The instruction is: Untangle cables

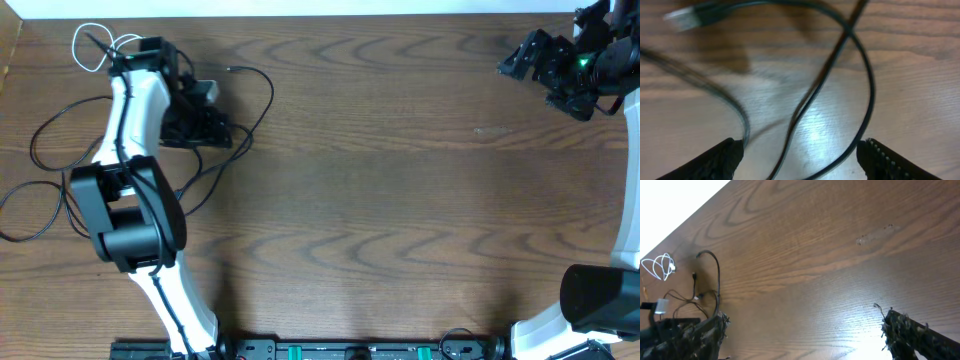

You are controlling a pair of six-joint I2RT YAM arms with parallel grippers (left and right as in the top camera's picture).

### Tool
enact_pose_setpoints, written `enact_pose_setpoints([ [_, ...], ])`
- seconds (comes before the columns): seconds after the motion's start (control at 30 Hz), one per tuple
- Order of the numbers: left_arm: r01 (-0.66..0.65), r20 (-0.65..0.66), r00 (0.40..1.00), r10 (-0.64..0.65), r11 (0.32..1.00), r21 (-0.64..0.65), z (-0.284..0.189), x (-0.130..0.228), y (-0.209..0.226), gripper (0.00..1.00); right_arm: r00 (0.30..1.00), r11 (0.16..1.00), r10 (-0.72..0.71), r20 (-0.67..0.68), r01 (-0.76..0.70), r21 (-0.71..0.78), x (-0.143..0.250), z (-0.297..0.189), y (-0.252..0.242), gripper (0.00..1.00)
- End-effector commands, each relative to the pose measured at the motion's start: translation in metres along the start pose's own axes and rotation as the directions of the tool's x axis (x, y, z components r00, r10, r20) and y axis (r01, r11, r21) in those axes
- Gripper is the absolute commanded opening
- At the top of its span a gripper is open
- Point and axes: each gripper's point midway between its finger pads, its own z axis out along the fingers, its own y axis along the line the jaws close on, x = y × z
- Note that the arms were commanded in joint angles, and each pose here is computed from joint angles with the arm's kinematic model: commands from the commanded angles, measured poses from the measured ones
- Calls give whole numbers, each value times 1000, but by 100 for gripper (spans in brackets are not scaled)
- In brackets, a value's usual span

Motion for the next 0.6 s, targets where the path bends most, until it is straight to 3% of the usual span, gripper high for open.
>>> enact_pose_setpoints([
  [0.0,-97,-12,995,97,995,-2,18,0,-15,79,999,999,-33,22,33,-11,-1,-7,7,99],
  [0.37,-180,57,982,182,983,-39,59,-12,-29,78,999,999,-33,20,33,-10,-1,-7,7,99],
  [0.57,-185,85,978,191,980,-68,65,-18,-24,72,999,999,-33,21,33,-11,-1,-7,7,99],
])
